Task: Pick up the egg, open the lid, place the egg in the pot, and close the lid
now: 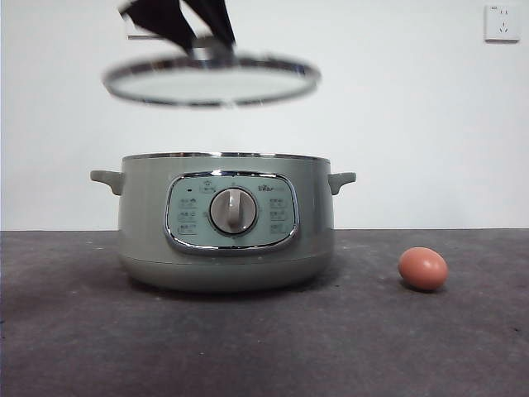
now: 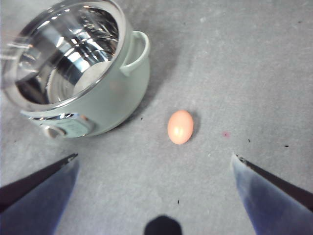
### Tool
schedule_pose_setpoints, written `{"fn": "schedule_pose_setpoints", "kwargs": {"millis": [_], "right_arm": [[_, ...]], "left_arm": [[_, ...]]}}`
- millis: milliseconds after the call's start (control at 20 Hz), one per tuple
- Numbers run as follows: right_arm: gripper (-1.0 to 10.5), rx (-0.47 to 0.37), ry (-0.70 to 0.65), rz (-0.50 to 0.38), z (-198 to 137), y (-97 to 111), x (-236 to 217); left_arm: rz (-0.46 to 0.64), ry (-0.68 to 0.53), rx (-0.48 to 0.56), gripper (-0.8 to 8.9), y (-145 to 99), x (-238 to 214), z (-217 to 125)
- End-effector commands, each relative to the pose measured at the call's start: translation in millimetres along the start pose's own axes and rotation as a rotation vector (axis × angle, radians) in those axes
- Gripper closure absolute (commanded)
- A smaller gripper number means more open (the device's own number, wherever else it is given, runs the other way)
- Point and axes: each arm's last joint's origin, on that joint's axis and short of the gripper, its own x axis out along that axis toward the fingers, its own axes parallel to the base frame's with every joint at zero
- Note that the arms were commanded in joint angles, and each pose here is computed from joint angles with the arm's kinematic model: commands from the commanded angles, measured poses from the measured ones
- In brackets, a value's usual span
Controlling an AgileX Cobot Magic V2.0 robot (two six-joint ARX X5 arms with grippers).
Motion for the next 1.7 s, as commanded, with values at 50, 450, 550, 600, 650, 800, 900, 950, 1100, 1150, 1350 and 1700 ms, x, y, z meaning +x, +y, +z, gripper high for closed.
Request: {"fn": "schedule_pose_setpoints", "kwargs": {"millis": [50,450,550,600,650,800,900,950,1100,1150,1350,1700], "right_arm": [[3.5,0.025,0.034,0.012,7,-6,16],[3.5,-0.017,0.254,-0.032,17,-11,114],[3.5,-0.025,0.298,-0.035,16,-10,141],[3.5,-0.03,0.315,-0.032,14,-9,153],[3.5,-0.034,0.331,-0.037,13,-7,163],[3.5,-0.064,0.372,-0.09,6,-3,194],[3.5,-0.07,0.393,-0.123,1,-2,210],[3.5,-0.067,0.398,-0.141,-1,-3,218],[3.5,-0.042,0.405,-0.157,-6,-6,235],[3.6,-0.036,0.407,-0.159,-7,-7,239],[4.6,-0.023,0.421,-0.169,-12,-11,253],[7.1,-0.005,0.462,-0.178,-21,-15,265]], "left_arm": [[0.039,-0.139,0.006,8.22,0,-57,10],[0.153,-0.24,-0.011,8.21,-15,-178,-24],[0.163,-0.241,-0.016,8.21,-21,-192,-38],[0.167,-0.238,-0.019,8.21,-25,-196,-47],[0.168,-0.235,-0.024,8.21,-28,-197,-56],[0.16,-0.211,-0.062,8.21,-36,-195,-93],[0.183,-0.19,-0.082,8.21,-40,-194,-117],[0.201,-0.189,-0.086,8.21,-43,-195,-127],[0.214,-0.239,-0.106,8.21,-55,-215,-147],[0.217,-0.262,-0.108,8.21,-59,-222,-152],[0.252,-0.28,-0.115,8.21,-70,-241,-172],[0.262,-0.259,-0.129,8.21,-72,-244,-178]]}}
